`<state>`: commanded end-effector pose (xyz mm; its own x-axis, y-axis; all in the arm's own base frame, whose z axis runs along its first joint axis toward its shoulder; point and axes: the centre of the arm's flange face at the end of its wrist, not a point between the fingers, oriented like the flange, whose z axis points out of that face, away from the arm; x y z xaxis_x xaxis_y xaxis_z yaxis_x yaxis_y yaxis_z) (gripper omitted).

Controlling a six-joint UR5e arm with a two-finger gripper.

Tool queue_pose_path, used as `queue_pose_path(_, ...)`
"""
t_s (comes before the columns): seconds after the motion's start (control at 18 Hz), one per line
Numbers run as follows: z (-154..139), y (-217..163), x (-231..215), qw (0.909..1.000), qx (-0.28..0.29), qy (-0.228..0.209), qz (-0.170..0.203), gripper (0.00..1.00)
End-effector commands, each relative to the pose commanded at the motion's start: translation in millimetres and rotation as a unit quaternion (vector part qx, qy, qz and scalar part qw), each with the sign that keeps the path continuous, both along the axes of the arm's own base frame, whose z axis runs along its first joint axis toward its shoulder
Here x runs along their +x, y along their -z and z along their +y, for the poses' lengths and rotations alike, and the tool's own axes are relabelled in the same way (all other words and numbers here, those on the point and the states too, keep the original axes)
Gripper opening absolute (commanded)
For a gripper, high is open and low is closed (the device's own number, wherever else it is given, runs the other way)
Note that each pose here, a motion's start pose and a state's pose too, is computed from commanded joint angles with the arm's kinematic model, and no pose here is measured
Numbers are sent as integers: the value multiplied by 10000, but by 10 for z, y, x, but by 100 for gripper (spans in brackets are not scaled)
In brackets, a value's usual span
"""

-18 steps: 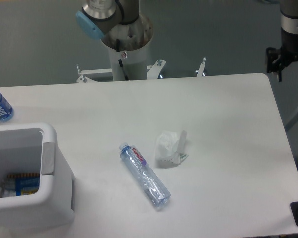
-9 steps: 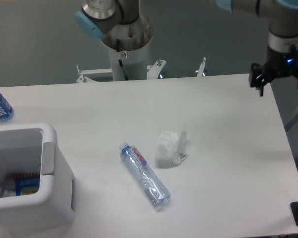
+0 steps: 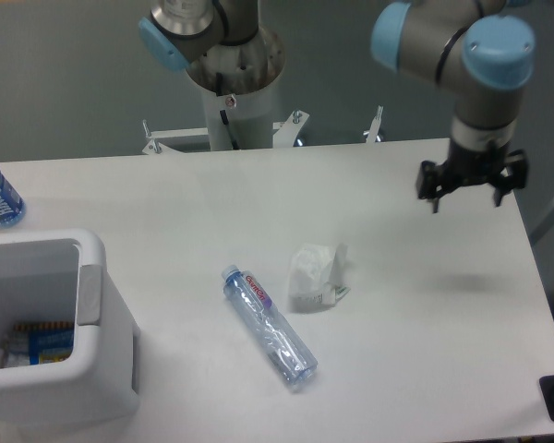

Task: Place the trash in the trash can
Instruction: 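Move the gripper from rest down toward the crumpled white tissue, then lower the open gripper onto the tissue and close on it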

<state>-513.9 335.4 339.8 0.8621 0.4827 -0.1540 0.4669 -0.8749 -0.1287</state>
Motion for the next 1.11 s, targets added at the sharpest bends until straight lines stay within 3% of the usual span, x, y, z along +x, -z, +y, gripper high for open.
queue_pose_path(0.56, 533, 434, 677, 9969, -150, 634, -444, 100)
queue_pose_path(1.11, 721, 845, 1070, 9913, 8, 871, -991, 100)
